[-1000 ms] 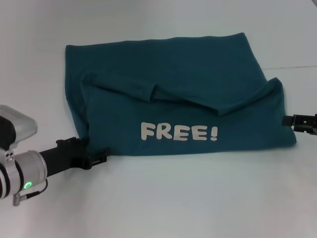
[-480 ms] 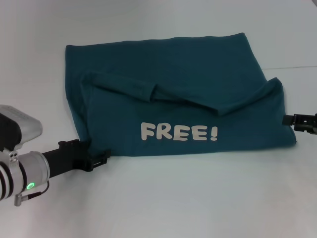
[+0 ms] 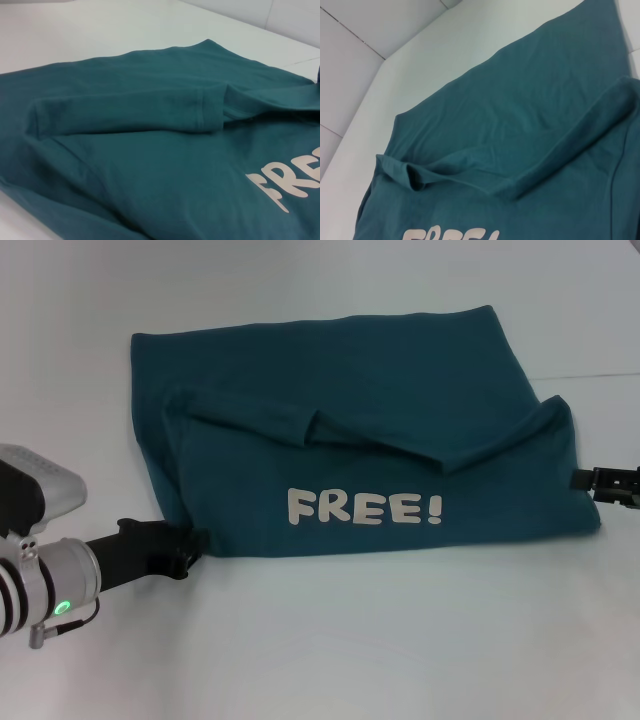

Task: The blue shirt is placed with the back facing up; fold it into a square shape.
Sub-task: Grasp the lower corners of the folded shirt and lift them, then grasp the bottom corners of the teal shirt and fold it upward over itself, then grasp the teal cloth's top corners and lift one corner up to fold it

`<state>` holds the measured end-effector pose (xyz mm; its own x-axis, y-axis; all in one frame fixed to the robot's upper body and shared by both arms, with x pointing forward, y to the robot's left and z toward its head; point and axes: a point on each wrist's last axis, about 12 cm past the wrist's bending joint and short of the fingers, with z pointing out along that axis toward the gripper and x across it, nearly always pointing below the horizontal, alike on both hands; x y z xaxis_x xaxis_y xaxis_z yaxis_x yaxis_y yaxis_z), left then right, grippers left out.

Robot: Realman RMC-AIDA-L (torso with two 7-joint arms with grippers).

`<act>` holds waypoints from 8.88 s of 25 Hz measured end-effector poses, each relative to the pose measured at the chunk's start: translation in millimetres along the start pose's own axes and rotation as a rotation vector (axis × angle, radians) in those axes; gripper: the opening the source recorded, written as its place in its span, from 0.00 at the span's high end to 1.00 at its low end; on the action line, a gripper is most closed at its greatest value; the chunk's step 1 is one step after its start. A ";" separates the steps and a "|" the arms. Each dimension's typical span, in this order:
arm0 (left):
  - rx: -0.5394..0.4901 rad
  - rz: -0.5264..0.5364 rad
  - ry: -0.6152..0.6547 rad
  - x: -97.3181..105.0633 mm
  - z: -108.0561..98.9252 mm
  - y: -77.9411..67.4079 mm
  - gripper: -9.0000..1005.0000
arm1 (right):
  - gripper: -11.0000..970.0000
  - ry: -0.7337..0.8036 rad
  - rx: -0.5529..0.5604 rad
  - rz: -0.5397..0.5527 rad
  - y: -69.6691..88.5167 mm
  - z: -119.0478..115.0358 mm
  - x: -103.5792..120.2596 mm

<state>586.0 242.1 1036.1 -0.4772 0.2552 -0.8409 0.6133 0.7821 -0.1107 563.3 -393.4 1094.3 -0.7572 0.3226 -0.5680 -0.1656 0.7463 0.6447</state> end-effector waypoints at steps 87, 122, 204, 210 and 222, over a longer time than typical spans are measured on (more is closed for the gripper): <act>0.343 -0.380 -0.059 62.5 -109.5 -17.1 0.97 | 0.93 0.103 -0.034 -0.173 -3.2 -44.8 51.3; 0.447 -0.406 0.030 64.9 -133.1 -16.3 0.97 | 0.90 0.122 -0.218 -0.140 -2.8 -107.5 153.3; -0.353 -0.408 -0.302 -75.0 4.4 54.9 0.91 | 0.81 -0.218 0.356 -0.580 36.9 90.5 -69.5; -0.402 -0.465 -0.322 -64.3 -3.7 62.6 0.59 | 0.63 -0.267 0.348 -0.529 27.1 72.5 -72.6; -0.225 -0.438 -0.358 -40.6 -31.2 60.6 0.24 | 0.15 -0.185 0.106 -0.399 22.8 38.3 -45.0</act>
<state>623.0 296.8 1080.1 -0.3899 -0.2937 -0.8728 0.2413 0.8821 -0.4047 617.7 -368.6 1114.9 -0.5197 0.0892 -0.8497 -0.3485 0.8859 0.3061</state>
